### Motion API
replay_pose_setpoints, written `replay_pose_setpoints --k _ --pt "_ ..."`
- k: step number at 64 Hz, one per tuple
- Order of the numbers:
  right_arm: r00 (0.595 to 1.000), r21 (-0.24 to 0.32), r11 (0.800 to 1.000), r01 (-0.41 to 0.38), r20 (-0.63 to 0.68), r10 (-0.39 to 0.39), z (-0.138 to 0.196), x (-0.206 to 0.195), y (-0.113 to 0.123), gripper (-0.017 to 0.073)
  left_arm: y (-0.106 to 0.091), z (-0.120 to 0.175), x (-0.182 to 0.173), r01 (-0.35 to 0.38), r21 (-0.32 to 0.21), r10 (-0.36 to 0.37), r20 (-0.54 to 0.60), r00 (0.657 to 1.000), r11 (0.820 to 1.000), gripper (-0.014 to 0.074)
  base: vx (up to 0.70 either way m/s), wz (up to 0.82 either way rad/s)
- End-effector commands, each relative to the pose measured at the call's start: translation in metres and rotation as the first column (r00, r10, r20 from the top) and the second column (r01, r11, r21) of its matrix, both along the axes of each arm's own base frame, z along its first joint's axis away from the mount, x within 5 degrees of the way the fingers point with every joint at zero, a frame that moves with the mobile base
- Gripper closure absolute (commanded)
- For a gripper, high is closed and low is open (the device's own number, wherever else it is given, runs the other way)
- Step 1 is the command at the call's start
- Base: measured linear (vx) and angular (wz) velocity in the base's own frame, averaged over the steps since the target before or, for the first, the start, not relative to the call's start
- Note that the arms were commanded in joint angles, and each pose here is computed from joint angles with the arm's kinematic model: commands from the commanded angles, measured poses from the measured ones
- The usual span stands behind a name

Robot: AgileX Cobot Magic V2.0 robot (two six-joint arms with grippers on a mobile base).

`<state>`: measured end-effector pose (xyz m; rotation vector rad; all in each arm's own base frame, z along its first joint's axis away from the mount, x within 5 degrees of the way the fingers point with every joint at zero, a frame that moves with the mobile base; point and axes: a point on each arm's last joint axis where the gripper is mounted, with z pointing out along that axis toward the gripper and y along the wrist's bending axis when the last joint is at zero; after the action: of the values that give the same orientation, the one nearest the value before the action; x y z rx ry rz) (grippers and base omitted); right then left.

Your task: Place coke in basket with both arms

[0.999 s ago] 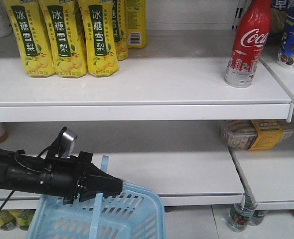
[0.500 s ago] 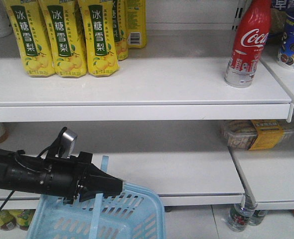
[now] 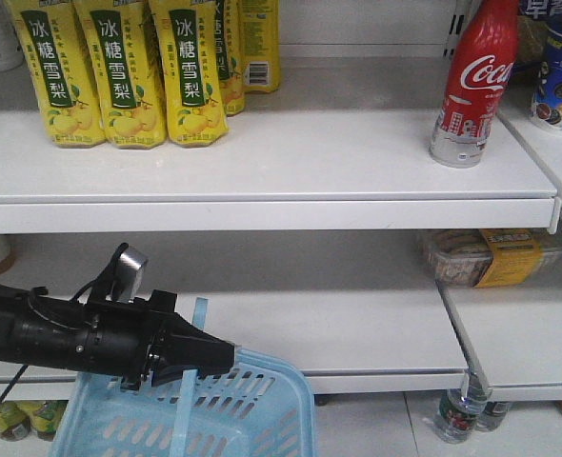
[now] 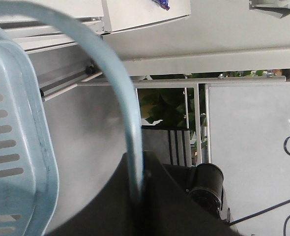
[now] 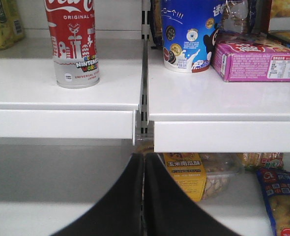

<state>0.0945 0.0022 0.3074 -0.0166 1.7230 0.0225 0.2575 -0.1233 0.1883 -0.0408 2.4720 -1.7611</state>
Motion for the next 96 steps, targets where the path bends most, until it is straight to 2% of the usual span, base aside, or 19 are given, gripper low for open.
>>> replay_pose_setpoints --k 1,7,19,29,42,56,62,65,73,76,89,96 --pt "0.994 -0.006 1.0 0.011 0.109 -0.011 0.019 0.009 -0.001 0.0568 -0.003 0.024 -0.001 0.011 -0.107 -0.005 0.059 0.998 0.994 0.06 0.0 0.0" --pt "0.995 0.002 1.0 0.01 0.096 -0.011 0.018 0.011 -0.001 0.0568 -0.003 0.024 -0.001 0.011 -0.107 -0.005 0.059 0.998 0.994 0.06 0.0 0.0" --pt "0.988 0.002 1.0 0.016 0.153 -0.016 0.023 0.011 -0.001 0.0557 -0.003 0.024 -0.001 0.011 -0.107 -0.005 0.059 0.998 0.994 0.06 0.0 0.0" --pt "0.982 0.0 1.0 0.019 0.187 -0.019 0.026 0.011 -0.002 0.0498 -0.003 0.024 -0.001 0.011 -0.107 -0.005 0.059 0.998 0.994 0.06 0.0 0.0" --pt "0.979 0.0 1.0 0.021 0.201 -0.02 0.027 0.011 -0.002 0.035 -0.003 0.024 -0.001 0.011 -0.107 -0.005 0.059 0.998 0.994 0.06 0.0 0.0" --pt "0.981 -0.003 1.0 0.02 0.195 -0.019 0.027 0.011 -0.002 0.0127 -0.003 0.024 -0.001 0.011 -0.107 -0.005 0.059 0.998 0.994 0.06 0.0 0.0" --pt "0.981 -0.001 1.0 0.02 0.195 -0.02 0.027 0.011 -0.002 0.007 -0.003 0.024 -0.001 0.011 -0.107 -0.005 0.059 0.998 0.994 0.06 0.0 0.0" --pt "0.98 0.017 1.0 0.019 0.199 -0.022 0.027 0.011 -0.002 0.005 -0.003 0.024 -0.001 0.011 -0.107 -0.005 0.059 0.998 0.994 0.06 0.0 0.0" --pt "0.98 0.154 0.988 0.008 0.197 -0.039 0.027 0.011 -0.001 0.0049 -0.003 0.024 -0.001 0.011 -0.107 -0.005 0.059 0.998 0.994 0.06 0.0 0.0" --pt "0.98 0.168 0.986 0.007 0.196 -0.04 0.027 0.011 -0.001 0.0052 -0.003 0.024 -0.001 0.011 -0.107 -0.005 0.059 0.998 0.994 0.06 0.0 0.0" --pt "0.979 0.086 0.996 0.004 0.2 -0.021 0.03 0.011 -0.001 0.0052 -0.003 0.024 -0.001 0.011 -0.107 -0.005 0.059 0.998 0.994 0.06 0.0 0.0" --pt "0.979 0.012 0.998 -0.06 0.198 0.057 0.046 0.016 0.007 0.0052 -0.003 0.024 -0.001 0.011 -0.107 -0.005 0.059 0.998 0.994 0.06 0.0 0.0"
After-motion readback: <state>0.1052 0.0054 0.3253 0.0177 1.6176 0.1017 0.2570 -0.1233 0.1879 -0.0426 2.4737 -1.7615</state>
